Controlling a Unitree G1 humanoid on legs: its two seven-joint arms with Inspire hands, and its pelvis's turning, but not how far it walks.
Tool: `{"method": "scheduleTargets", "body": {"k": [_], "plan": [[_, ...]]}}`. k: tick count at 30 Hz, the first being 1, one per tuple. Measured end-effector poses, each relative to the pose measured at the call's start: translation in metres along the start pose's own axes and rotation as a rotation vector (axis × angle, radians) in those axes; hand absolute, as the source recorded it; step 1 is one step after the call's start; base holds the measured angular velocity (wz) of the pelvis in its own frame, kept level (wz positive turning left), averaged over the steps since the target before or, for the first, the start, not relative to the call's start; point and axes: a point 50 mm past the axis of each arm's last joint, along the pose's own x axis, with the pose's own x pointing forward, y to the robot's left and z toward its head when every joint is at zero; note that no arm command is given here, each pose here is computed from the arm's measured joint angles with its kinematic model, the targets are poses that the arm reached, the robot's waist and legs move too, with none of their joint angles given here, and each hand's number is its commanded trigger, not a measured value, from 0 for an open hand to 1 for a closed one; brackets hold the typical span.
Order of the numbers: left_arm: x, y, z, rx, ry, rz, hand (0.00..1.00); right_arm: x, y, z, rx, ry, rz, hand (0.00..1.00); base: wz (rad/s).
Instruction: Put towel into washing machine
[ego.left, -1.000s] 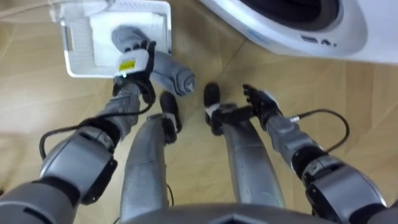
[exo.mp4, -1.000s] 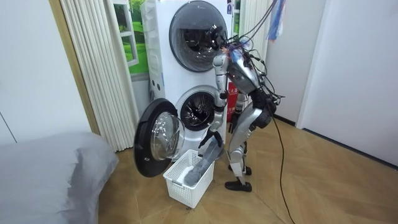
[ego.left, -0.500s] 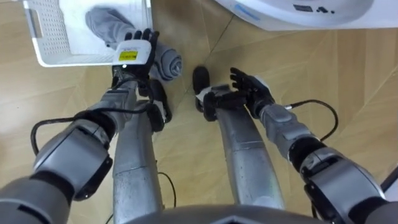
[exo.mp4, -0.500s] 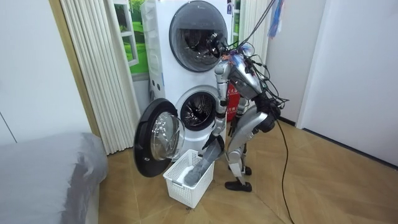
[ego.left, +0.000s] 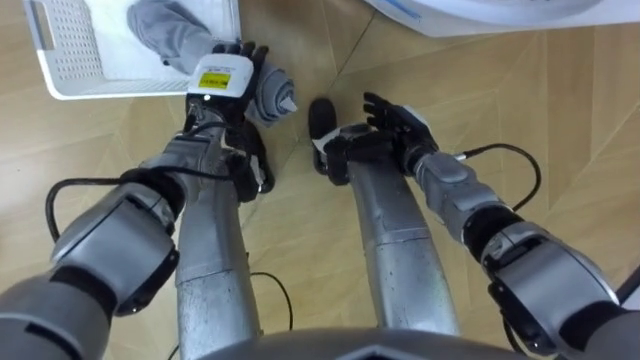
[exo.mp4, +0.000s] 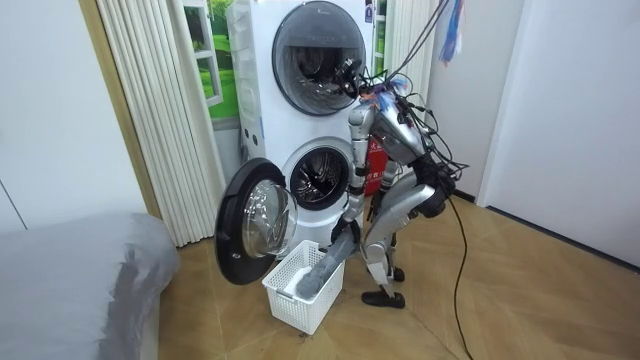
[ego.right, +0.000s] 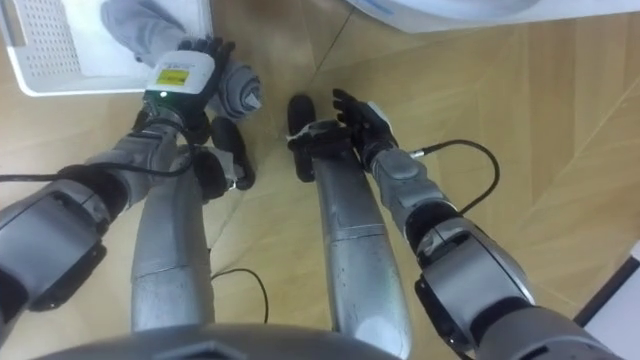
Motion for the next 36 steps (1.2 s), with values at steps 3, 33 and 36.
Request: {"method": "scheduleTargets", "body": {"k": [3,33,36], "plan": [[0.003,0.007,-0.002,0.008,0.001,0.021,1.0,0.0,-0.001,-0.001,0.024,-0.002,-0.004,0.0,0.0],[-0.005,-0.005,-0.009,0.027,-0.001,-0.008,1.0,-0.005,-0.008,-0.015,-0.031,0.049,-0.023,0.0,-0.01],[-0.016,-0.022,-0.005,-0.02,0.012,-0.047,1.0,-0.009,-0.012,-0.029,-0.066,0.094,-0.036,0.0,-0.09]]}}
